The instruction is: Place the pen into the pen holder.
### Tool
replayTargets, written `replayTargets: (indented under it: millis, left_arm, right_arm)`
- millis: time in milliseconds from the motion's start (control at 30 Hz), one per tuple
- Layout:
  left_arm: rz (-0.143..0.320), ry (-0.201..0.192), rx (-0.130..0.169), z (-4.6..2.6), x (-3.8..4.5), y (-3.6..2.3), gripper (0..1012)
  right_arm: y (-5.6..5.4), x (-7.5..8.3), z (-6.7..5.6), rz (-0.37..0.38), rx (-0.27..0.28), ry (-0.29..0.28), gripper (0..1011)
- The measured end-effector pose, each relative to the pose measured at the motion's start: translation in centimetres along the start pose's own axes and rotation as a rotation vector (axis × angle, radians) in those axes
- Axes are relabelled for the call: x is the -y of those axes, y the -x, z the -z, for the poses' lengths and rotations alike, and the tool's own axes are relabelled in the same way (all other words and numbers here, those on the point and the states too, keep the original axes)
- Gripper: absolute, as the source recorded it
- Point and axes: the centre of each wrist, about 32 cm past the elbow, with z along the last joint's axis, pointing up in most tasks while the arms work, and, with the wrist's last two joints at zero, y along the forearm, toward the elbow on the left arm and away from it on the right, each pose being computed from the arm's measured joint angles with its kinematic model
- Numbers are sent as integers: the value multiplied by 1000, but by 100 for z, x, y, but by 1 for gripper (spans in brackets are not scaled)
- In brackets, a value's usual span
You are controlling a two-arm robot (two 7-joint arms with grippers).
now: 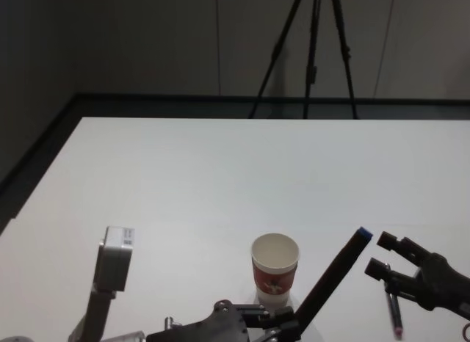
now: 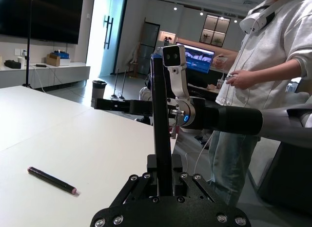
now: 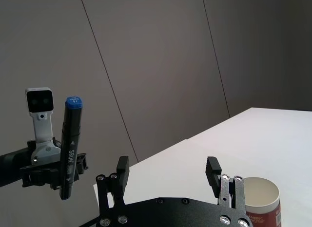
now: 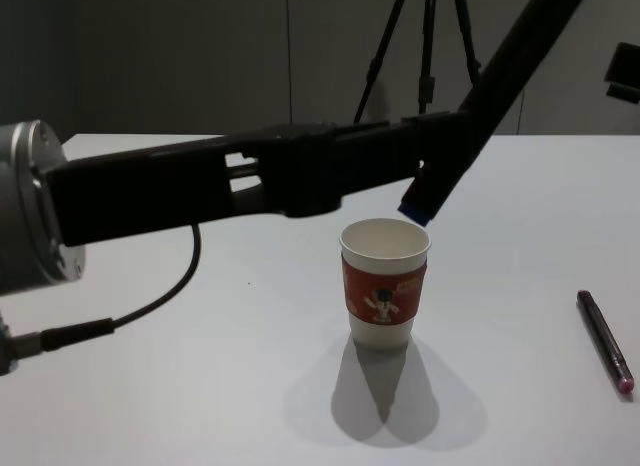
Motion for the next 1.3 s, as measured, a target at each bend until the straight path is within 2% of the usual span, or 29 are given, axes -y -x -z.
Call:
replayTargets:
  millis: [400,700,1300]
  left_arm:
    - [0,0,0,0,0,0,161]
    - [0,0,0,0,0,0,163]
    - [0,0,0,0,0,0,163]
  right_arm:
    - [-35,-37,-19,-105,-57,16,1001]
    - [-58,-10,-18,-142,-91,23,1001]
    - [-78,-1,-38,-221,-115,24,1001]
